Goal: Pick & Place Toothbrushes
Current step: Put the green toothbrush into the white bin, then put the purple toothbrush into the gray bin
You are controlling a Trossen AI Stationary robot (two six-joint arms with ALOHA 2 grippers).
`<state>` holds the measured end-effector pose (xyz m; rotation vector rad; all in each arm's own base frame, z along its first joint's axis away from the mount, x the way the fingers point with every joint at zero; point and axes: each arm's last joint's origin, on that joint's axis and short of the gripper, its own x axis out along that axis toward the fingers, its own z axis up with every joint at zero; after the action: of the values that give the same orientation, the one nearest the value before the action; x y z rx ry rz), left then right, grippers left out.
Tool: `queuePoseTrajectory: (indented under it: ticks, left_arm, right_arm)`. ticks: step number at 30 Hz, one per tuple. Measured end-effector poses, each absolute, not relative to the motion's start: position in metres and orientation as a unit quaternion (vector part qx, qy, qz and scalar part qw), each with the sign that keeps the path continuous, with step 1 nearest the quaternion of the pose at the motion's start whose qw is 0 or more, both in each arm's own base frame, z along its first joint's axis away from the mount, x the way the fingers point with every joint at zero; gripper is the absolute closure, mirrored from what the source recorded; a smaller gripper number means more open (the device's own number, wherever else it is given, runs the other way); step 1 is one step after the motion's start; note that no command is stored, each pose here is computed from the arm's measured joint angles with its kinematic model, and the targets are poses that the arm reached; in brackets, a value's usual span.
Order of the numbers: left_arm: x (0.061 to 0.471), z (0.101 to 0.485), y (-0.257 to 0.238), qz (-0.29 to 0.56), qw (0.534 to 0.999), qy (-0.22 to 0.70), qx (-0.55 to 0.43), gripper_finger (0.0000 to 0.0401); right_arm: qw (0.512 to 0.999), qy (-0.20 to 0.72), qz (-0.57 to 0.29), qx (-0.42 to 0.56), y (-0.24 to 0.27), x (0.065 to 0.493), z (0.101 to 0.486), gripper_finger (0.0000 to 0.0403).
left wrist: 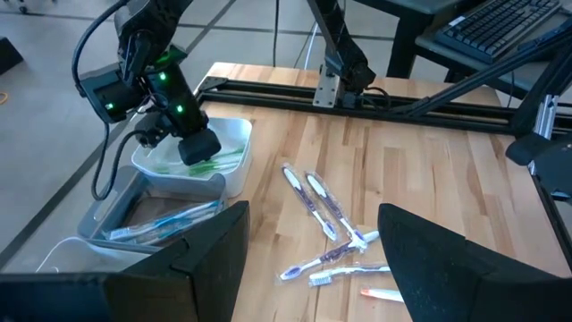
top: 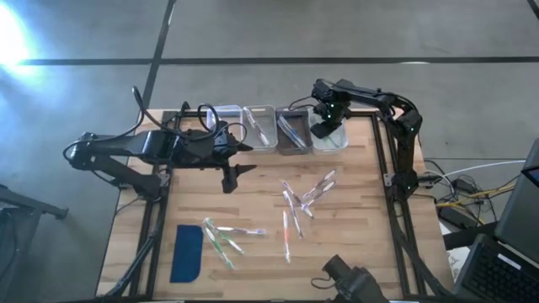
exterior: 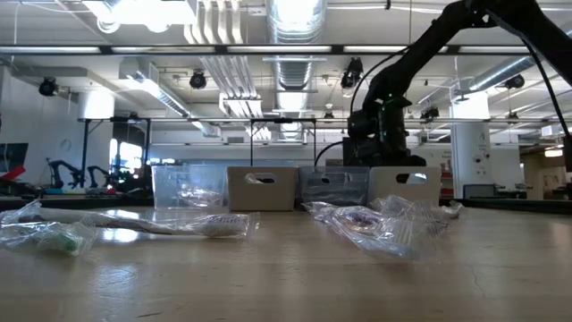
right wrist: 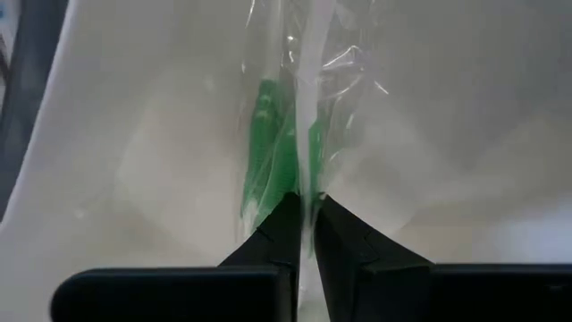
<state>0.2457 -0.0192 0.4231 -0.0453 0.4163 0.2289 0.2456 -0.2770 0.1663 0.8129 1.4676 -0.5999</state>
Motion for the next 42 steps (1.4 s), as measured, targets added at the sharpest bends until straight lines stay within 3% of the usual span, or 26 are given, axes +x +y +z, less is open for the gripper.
queuePoseTrajectory:
  ticks: [12,19,28,42]
  left_arm:
    - [0.246,0.423,-0.019,0.112,0.972,0.207,-0.018,0.0149]
    - [0.246,0.423,-0.019,0.112,0.972,0.205,-0.018,0.0149]
    - [0.246,0.423,-0.019,0.113,0.972,0.205,-0.018,0.0149]
    - [0.246,0.423,-0.019,0.113,0.972,0.205,-0.022,0.0149]
  right_arm:
    - [0.668,0.612,-0.265,0.33,-0.27,0.24,0.204,0.0258]
    - [0.688,0.592,-0.273,0.319,-0.254,0.227,0.246,0.0226]
    - [0.711,0.547,-0.299,0.325,-0.218,0.206,0.298,0.0255]
    - [0.806,0.416,-0.284,0.311,-0.128,0.175,0.378,0.0342]
